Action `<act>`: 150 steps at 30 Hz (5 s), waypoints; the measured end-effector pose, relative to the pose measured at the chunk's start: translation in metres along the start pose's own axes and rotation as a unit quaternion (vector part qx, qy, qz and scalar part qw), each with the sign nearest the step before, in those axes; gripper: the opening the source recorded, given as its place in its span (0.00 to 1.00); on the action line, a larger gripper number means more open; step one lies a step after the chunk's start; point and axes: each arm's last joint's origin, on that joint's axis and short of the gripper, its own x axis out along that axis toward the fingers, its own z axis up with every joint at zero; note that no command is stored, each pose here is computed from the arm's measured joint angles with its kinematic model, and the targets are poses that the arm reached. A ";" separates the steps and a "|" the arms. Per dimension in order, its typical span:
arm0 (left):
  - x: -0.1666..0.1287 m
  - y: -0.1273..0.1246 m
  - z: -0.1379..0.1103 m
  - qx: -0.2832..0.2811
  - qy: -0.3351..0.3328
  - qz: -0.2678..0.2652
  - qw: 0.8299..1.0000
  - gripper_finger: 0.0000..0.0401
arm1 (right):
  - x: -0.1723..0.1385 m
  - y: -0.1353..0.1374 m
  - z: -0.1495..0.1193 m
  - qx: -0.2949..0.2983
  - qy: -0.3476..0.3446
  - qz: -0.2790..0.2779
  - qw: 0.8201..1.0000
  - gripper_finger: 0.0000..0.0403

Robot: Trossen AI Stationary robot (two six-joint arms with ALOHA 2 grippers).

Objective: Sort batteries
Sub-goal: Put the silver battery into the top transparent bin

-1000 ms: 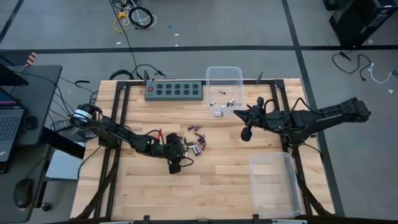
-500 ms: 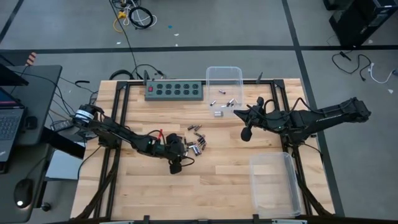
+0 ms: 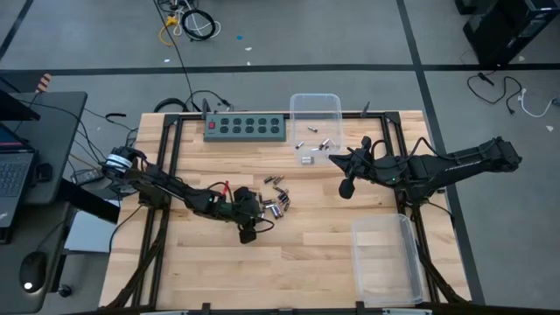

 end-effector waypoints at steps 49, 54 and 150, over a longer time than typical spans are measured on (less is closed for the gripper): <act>0.002 0.003 0.000 -0.014 -0.003 0.018 1.000 0.34 | 0.000 0.000 -0.002 -0.008 0.010 -0.002 1.000 0.00; 0.002 0.003 0.000 -0.013 -0.002 0.018 1.000 0.34 | 0.000 0.000 -0.002 -0.008 0.010 -0.002 1.000 0.00; 0.017 0.019 -0.021 0.038 0.009 -0.023 0.999 0.11 | 0.000 0.000 -0.002 -0.005 0.007 -0.001 1.000 0.00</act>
